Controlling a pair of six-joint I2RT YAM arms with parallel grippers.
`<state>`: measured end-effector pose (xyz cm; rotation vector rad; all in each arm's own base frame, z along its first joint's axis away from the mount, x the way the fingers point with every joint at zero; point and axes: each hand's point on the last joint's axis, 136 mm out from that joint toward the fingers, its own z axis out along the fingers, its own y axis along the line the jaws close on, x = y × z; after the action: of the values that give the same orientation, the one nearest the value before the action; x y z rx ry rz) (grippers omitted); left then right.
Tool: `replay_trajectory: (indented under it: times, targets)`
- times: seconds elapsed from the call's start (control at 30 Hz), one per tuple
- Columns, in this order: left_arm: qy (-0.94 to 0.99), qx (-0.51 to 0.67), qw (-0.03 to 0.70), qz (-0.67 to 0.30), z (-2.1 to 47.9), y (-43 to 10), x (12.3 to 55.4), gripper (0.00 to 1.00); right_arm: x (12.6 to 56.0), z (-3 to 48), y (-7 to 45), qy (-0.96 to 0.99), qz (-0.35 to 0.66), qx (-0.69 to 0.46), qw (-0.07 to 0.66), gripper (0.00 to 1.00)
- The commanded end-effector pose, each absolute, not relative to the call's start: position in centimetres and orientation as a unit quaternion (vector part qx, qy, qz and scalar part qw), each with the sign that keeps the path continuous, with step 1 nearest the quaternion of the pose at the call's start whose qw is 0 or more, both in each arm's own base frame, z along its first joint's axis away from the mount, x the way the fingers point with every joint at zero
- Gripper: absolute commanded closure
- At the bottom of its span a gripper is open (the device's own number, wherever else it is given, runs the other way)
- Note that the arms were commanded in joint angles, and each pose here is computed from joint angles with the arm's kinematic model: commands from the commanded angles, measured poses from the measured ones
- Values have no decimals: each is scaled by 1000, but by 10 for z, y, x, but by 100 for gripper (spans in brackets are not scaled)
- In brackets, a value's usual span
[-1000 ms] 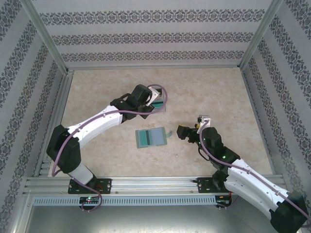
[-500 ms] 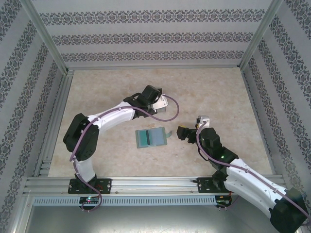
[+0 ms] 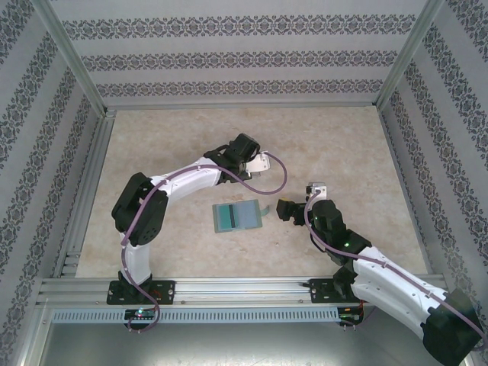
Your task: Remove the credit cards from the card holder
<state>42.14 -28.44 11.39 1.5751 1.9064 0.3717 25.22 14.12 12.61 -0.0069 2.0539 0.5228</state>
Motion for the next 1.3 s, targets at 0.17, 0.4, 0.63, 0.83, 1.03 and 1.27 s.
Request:
replay_trajectory:
  times: [0.17,0.4,0.63,0.83,1.03,1.27]
  targets:
    - [713,614,303,154,102,-290,425,100,260,141,138,835,212,7,508,2]
    - [716,611,293,169,92,-289,433,93,260,139,139,836,213,7,505,2]
    - [721,599,295,184,93,-287,443,78,260,139,138,838,211,9,504,2]
    - [728,590,292,192,88,-283,450,77,260,140,138,836,213,10,505,2]
    - [736,576,297,194,94,-280,454,75,260,140,138,836,213,10,505,2]
    - [777,506,353,127,152,-283,439,52,260,139,138,838,213,11,503,2]
